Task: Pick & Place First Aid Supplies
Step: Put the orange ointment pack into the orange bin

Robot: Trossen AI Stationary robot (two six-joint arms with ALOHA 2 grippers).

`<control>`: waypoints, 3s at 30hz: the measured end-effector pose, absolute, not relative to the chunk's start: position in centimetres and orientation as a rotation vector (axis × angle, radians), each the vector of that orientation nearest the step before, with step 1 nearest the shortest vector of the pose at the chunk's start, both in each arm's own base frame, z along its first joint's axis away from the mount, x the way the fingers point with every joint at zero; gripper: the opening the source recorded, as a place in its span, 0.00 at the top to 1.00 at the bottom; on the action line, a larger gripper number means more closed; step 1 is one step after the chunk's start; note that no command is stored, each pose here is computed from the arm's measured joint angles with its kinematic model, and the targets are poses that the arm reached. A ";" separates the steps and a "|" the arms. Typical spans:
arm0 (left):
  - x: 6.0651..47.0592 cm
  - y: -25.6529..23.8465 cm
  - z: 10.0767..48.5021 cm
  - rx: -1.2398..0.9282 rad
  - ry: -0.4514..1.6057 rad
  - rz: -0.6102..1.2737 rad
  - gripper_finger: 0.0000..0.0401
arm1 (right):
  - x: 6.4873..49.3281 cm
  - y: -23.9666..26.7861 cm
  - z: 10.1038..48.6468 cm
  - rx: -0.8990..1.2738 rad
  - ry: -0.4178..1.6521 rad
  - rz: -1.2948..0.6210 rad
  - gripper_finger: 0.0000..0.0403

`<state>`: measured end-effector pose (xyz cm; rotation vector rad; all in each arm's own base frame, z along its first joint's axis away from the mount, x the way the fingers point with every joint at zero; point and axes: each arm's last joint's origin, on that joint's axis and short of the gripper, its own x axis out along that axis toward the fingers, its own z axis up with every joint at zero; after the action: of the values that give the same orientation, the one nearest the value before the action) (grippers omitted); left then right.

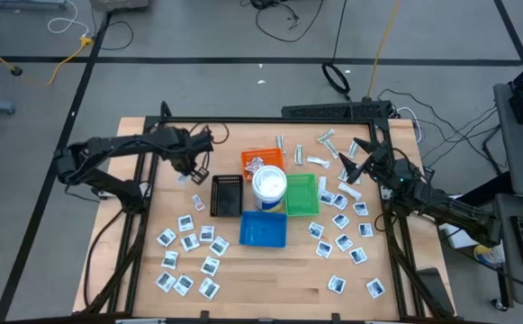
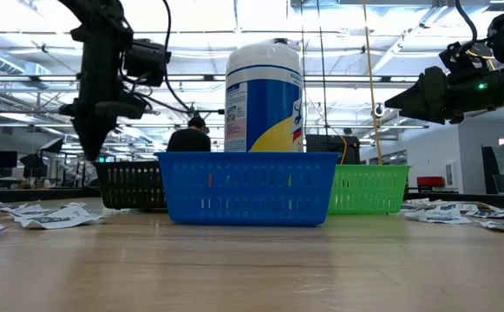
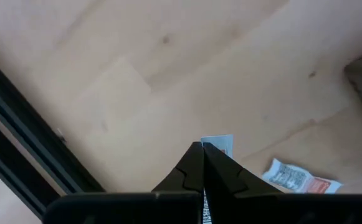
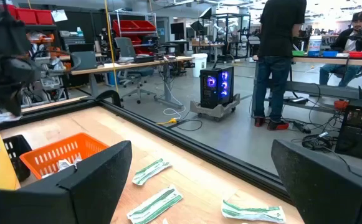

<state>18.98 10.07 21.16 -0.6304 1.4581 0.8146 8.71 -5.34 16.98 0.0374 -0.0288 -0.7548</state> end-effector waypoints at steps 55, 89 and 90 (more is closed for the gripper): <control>40.9 17.7 21.0 -0.047 1.268 -0.118 0.98 | 8.7 -5.3 17.0 0.038 -0.028 -0.755 0.06; 34.6 16.4 27.4 -0.029 1.364 0.015 0.37 | 8.7 -5.3 17.0 0.038 -0.029 -0.755 0.06; 34.1 16.1 27.5 -0.019 1.356 0.011 0.37 | 8.7 -5.3 17.0 0.037 -0.028 -0.755 0.06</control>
<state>34.14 16.11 27.46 -0.0186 1.3563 0.0112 8.71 -5.34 16.98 0.0375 -0.0282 -0.7549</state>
